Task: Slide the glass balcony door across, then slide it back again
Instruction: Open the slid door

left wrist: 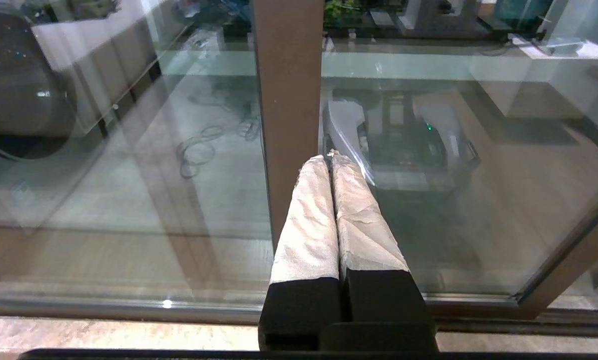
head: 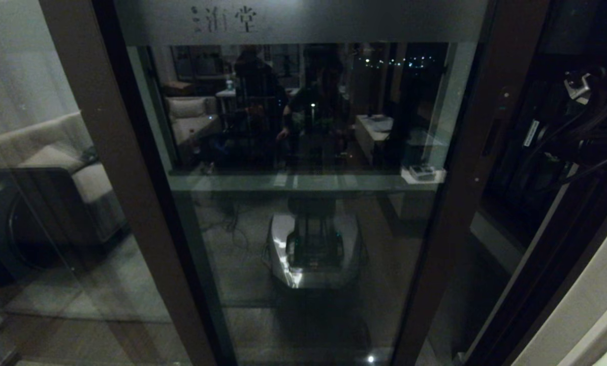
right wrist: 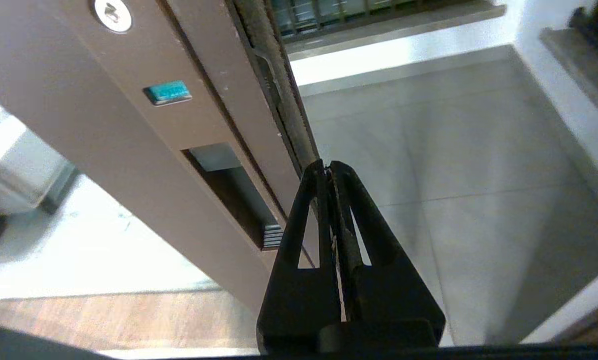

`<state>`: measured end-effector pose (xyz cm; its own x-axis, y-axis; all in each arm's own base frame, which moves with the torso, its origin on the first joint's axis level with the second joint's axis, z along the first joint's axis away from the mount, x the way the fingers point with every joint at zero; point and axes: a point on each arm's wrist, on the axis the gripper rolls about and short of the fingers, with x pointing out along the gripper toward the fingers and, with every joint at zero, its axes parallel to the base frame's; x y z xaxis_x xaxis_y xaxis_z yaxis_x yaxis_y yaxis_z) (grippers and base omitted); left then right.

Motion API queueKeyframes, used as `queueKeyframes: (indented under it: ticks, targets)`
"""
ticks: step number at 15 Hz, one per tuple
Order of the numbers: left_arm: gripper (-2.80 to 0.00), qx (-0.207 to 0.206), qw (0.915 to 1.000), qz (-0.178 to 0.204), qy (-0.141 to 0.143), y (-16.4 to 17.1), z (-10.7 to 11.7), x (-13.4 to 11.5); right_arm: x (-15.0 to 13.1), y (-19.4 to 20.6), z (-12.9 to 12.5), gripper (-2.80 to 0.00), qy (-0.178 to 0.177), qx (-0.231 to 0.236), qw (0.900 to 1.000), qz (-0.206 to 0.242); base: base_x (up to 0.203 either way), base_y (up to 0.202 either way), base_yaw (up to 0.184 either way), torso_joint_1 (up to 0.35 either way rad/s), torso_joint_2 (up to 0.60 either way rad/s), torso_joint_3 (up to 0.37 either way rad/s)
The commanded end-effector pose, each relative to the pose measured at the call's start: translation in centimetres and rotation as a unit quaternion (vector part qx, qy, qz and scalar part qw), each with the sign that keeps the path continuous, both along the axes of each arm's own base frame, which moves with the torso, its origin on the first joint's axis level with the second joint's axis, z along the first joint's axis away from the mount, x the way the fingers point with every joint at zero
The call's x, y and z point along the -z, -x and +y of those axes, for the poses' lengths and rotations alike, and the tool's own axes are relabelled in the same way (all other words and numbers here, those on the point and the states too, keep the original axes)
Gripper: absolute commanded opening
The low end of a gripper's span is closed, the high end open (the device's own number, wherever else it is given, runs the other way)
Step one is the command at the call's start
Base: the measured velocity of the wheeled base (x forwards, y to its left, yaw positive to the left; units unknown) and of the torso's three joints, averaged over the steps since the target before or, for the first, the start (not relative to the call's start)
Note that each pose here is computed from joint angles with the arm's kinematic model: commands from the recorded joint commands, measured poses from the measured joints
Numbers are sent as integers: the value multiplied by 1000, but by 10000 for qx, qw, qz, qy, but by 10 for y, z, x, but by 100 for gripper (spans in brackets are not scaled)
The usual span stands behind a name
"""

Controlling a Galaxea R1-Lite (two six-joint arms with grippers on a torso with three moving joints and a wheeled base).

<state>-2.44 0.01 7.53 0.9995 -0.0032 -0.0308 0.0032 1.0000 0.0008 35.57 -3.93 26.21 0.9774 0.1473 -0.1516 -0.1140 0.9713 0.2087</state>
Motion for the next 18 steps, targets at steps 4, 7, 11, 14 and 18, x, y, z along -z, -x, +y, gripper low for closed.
queueKeyframes:
  ticks: [4, 7, 11, 14, 18]
  targets:
    - [-280, -1, 10000, -1, 3, 0, 0, 0, -2, 4, 7, -280, -7, -99, 9999, -35, 0, 0, 0, 0, 0, 0]
    - [-280, -1, 10000, -1, -3, 0, 0, 0, -1, 5, 17, -280, -11, -231, 9997, 0, 0, 0, 0, 0, 0, 0]
    - [-280, -1, 10000, -1, -3, 0, 0, 0, 1, 6, 25, -280, -12, -348, 9994, 32, 0, 0, 0, 0, 0, 0]
    - [-280, -1, 10000, -1, 3, 0, 0, 0, 0, 6, 31, -280, -50, -423, 9991, 35, 0, 0, 0, 0, 0, 0]
    - [-280, -1, 10000, -1, -3, 0, 0, 0, 1, 5, 44, -280, -111, -436, 9990, 55, 0, 0, 0, 0, 0, 0]
